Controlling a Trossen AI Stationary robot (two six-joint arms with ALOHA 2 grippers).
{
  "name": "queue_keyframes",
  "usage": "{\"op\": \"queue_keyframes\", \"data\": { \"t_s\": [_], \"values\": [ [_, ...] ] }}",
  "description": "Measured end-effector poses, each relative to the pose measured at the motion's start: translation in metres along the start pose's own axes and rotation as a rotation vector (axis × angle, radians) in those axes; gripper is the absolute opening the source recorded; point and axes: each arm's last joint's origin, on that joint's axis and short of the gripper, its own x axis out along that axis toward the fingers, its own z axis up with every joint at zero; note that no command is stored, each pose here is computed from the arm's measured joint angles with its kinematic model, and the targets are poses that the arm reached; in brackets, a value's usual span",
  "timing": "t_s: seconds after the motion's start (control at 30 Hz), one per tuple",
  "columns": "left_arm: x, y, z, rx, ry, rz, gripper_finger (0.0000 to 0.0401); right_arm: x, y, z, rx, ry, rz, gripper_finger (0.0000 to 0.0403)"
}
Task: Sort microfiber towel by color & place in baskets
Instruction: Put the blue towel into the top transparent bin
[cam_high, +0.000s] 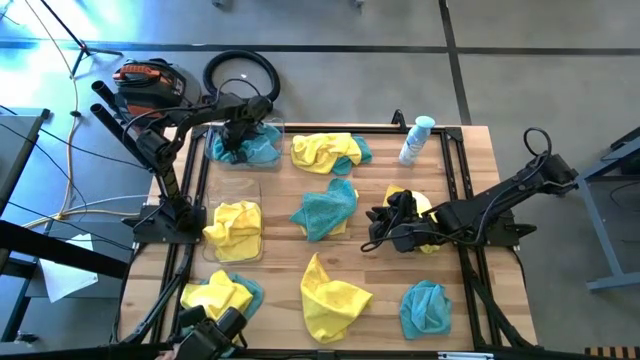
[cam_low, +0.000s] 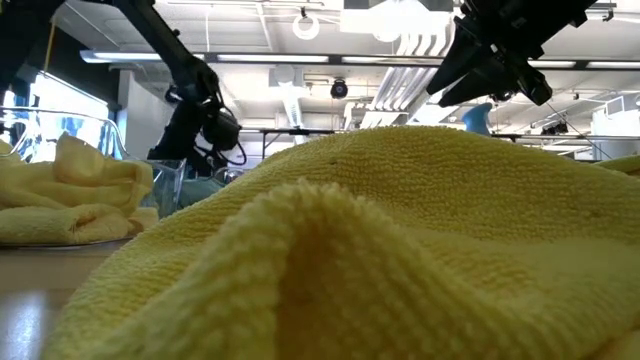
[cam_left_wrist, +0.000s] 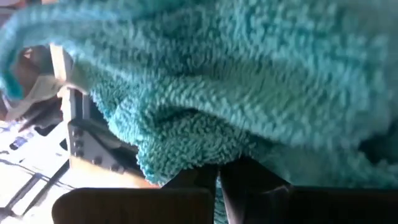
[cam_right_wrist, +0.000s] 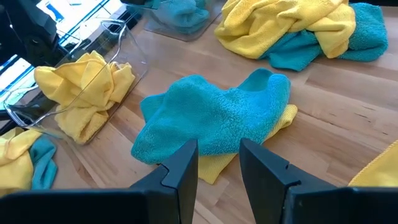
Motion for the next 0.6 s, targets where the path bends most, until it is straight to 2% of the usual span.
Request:
{"op": "queue_keyframes", "data": {
  "t_s": [0.37,0.6],
  "values": [
    [0.015,-0.006,0.004,-0.014,-0.056,-0.014,0.0003,0.006,-0.003,0.006,0.015,-0.02,-0.031,0.0112],
    [0.017,-0.003,0.005,-0.089,-0.079,-0.016,0.0042,0.007,-0.005,0.007,0.015,-0.024,-0.04,0.0112]
  ]
}}
